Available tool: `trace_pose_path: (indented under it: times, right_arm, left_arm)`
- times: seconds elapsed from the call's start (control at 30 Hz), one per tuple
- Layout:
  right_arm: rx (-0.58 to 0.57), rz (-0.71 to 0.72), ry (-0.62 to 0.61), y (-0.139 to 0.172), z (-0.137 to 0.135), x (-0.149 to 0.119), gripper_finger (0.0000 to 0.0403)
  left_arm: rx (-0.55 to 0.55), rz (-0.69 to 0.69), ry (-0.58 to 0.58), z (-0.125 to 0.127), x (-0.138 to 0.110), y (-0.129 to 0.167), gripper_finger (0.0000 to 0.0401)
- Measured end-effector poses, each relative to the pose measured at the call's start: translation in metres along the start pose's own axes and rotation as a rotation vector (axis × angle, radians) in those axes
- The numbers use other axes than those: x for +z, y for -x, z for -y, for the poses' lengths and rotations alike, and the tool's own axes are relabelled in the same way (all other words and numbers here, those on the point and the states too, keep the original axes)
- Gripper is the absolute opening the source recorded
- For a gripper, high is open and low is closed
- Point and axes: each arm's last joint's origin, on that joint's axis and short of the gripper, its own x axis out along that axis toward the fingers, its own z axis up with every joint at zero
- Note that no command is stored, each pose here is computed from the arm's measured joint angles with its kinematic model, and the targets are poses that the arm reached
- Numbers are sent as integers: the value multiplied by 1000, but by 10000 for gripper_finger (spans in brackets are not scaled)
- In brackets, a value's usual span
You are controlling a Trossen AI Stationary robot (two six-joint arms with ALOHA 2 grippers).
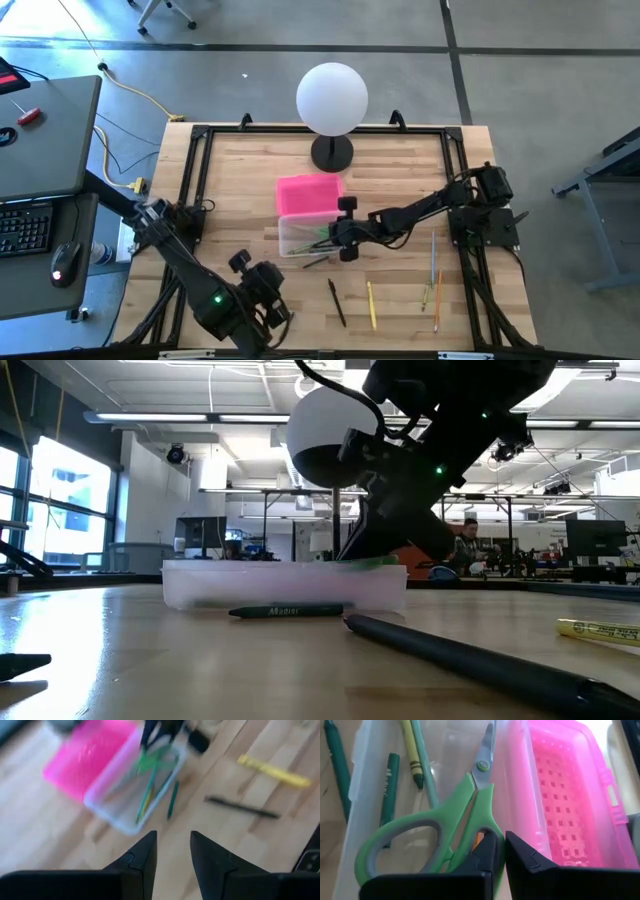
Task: Pick & place school supplies into a supply box
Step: Put the green scissors into the pink supply box, then put the left black pen into the pink supply box
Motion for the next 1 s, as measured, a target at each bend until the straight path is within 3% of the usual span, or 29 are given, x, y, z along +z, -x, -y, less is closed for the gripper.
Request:
trace_pose_path:
  times: [0.47, 0.8, 1.0]
  right_arm:
    - [-55, 9, 72, -1, 5, 2, 68]
    - [-30, 66, 68, 11, -13, 9, 60]
    - [-8, 81, 89, 16, -24, 10, 62]
  left_arm:
    - [91, -446, 287, 22, -46, -12, 149]
    - [461, -651, 521, 11, -122, -22, 149]
    - [524, -761, 604, 10, -161, -12, 147]
